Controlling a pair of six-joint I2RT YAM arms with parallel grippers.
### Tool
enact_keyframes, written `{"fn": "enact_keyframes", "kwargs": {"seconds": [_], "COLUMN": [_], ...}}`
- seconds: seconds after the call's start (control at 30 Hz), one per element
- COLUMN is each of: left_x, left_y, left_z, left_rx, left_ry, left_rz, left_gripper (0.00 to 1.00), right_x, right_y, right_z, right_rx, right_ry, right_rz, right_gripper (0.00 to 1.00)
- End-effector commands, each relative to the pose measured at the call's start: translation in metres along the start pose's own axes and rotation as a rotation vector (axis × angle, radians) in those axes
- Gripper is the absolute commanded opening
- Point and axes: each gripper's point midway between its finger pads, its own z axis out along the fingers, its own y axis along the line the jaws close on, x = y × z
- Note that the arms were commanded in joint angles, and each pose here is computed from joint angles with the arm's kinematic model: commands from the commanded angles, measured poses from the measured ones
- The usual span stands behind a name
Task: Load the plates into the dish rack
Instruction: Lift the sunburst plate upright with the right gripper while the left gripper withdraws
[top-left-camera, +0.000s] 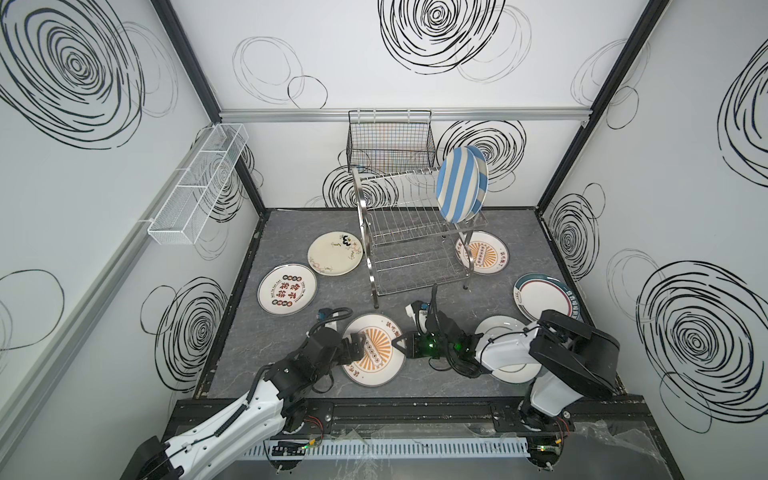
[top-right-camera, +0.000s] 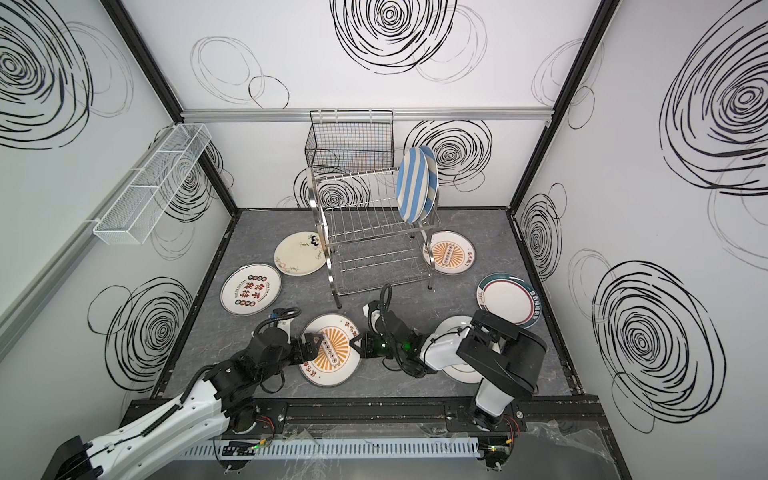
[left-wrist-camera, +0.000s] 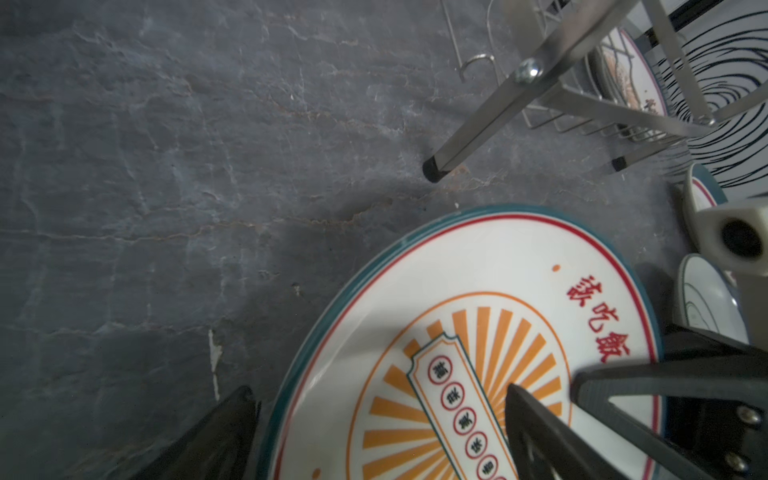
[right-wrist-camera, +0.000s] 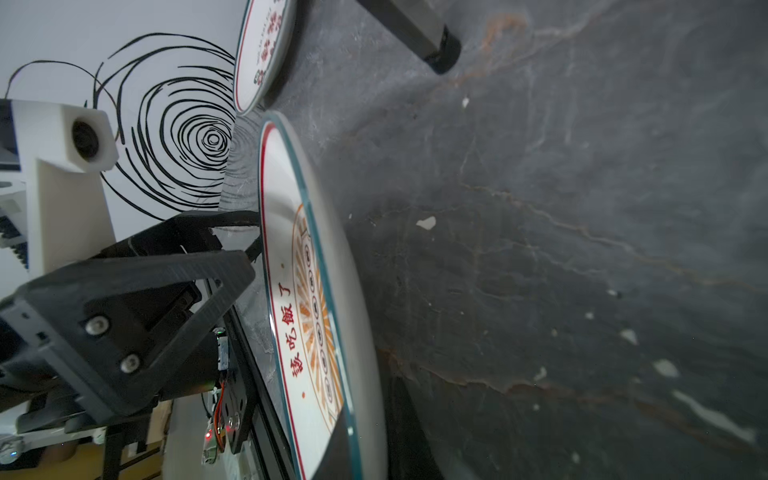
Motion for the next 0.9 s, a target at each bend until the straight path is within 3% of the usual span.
{"fn": "enact_keyframes", "kwargs": {"seconds": [0.0, 0.2, 0.4, 0.6, 0.87], "left_x": [-0.025, -0.036, -0.038, -0.037, -0.042], "left_y": [-0.005, 0.005, 0.007, 0.011, 0.012], "left_z": [-0.01, -0.011, -0.007, -0.004, -0.009], "left_rx": [-0.017, -0.04, -0.021, -0.021, -0.005], "left_ry": [-0.081, -0.102, -0.103, -0.117, -0.154], "left_rz": [-0.001, -0.01, -0.012, 0.044, 0.037], "left_gripper": [0.96, 0.96, 0.96, 0.96, 0.96], "right_x": [-0.005, -0.019, -0.041, -0.078, -0.131], "right_y": [-0.017, -0.019, -0.007, 0.03, 0.103], "right_z": [-0.017, -0.051, -0.095, -0.158, -0.231], "right_rx": [0.087, 0.164, 0.198, 0.163, 0.177], "right_ry": [-0.045, -0.112, -0.193, -0.347, -0.44], "right_rz": [0.008, -0.038, -0.108, -0.225, -0.403], "right_gripper": [0.07, 0.0, 0.0, 0.0, 0.0]}}
